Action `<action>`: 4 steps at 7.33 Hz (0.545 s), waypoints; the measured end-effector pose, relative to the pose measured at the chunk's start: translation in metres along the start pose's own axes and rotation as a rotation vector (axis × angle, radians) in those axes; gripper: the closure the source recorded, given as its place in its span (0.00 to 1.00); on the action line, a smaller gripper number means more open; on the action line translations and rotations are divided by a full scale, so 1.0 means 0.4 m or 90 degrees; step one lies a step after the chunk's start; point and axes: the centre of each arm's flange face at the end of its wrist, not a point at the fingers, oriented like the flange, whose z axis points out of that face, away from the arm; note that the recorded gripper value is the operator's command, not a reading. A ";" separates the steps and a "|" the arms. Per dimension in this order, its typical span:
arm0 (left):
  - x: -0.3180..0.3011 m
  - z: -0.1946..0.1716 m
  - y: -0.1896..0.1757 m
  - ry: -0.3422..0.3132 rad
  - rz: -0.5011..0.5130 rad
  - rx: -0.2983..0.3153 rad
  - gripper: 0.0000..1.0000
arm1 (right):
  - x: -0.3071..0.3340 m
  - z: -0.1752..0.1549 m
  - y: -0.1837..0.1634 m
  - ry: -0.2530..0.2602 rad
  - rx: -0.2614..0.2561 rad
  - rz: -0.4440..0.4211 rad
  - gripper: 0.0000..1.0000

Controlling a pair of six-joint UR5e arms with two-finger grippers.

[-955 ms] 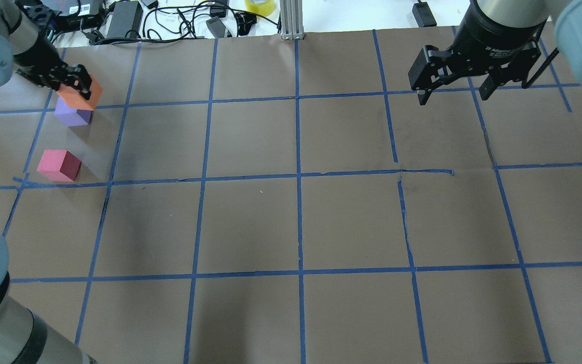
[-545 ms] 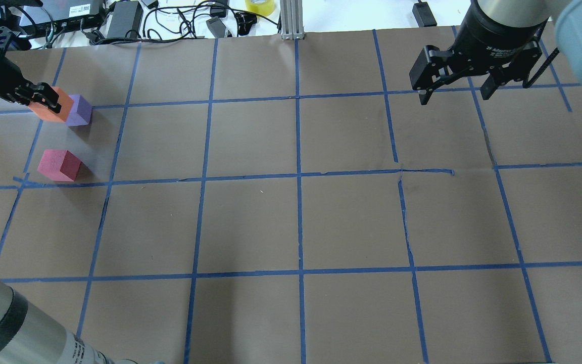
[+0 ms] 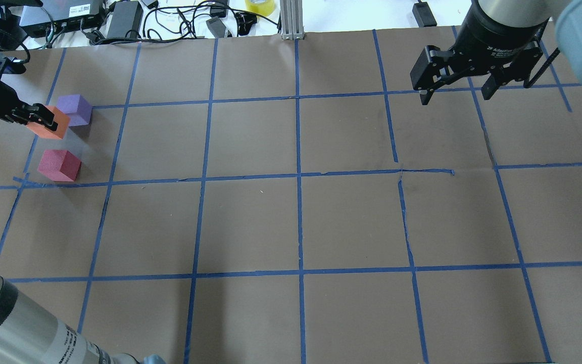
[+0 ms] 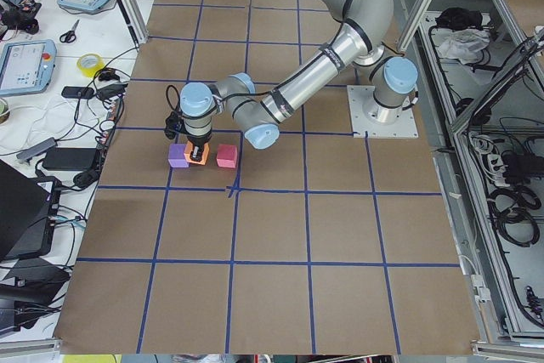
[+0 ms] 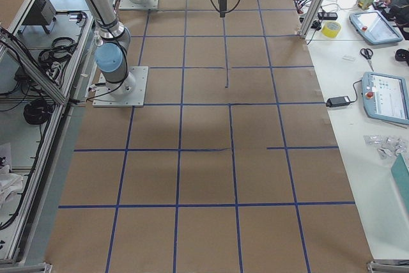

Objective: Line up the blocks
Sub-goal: 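Set the orange cube down between the purple and pink cubes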

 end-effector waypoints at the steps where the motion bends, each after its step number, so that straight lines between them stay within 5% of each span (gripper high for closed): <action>1: -0.001 0.020 0.001 0.008 -0.017 -0.003 1.00 | 0.001 0.000 0.000 0.000 0.000 0.000 0.00; 4: 0.001 0.063 0.009 0.020 -0.048 -0.015 1.00 | 0.001 0.000 0.000 0.000 0.000 0.000 0.00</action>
